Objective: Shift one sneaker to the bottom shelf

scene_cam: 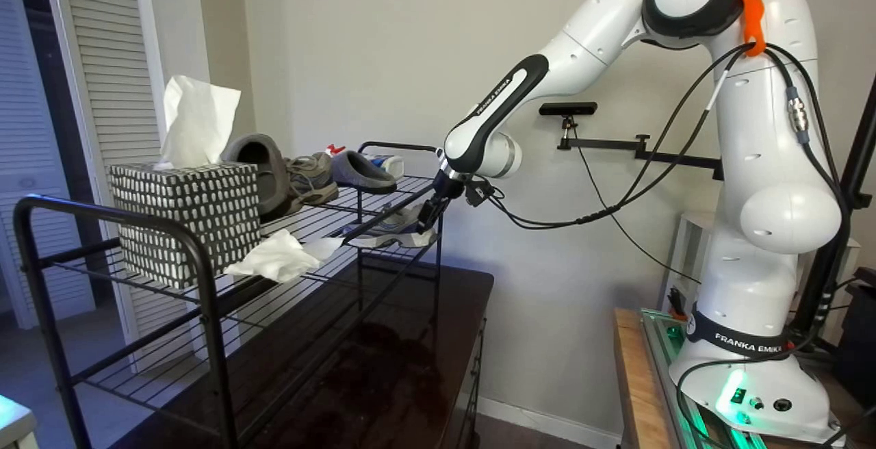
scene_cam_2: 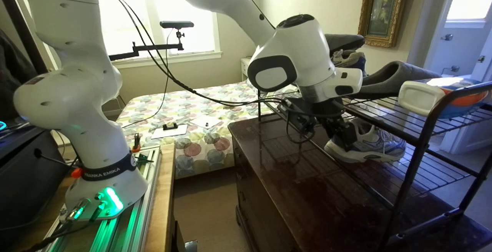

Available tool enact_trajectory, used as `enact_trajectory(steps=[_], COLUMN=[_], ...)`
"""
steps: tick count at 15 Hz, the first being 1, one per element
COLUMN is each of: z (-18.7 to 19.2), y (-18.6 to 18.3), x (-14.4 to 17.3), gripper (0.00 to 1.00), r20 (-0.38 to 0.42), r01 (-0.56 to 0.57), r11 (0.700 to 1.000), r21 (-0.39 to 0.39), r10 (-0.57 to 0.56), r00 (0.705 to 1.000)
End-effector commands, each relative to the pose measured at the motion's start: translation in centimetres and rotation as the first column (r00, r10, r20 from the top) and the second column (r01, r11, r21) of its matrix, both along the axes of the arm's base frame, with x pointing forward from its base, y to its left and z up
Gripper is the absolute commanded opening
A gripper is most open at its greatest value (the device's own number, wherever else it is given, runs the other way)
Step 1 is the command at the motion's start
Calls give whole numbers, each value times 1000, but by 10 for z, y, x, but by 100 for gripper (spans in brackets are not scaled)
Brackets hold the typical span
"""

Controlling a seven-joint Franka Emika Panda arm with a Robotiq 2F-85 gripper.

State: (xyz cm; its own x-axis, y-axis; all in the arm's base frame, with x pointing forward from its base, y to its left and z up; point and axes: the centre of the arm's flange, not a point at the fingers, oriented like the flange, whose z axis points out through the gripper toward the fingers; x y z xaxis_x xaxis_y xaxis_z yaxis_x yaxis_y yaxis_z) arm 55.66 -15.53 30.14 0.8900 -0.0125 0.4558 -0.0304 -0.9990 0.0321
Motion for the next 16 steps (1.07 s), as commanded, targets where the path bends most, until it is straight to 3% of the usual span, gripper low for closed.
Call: enact_trajectory(steps=[1,4,9,10,13,16], z=[-6,-10,-13,-14,-14,-8], y=[1,3,7,8,5,-5], x=[13,18,22,22,18,-3], gripper=[47,47,47,93,100,100], r20=[60,93,81,68,45,-57], r01=[25,53,55,46,49,18], r11=[999,999,998,999,999,1000], r21=[-29,-13,12,9,5,-15], r10=[-23,-51,-55,-47,-50,-19], r00=[998,994,995,997,998,998])
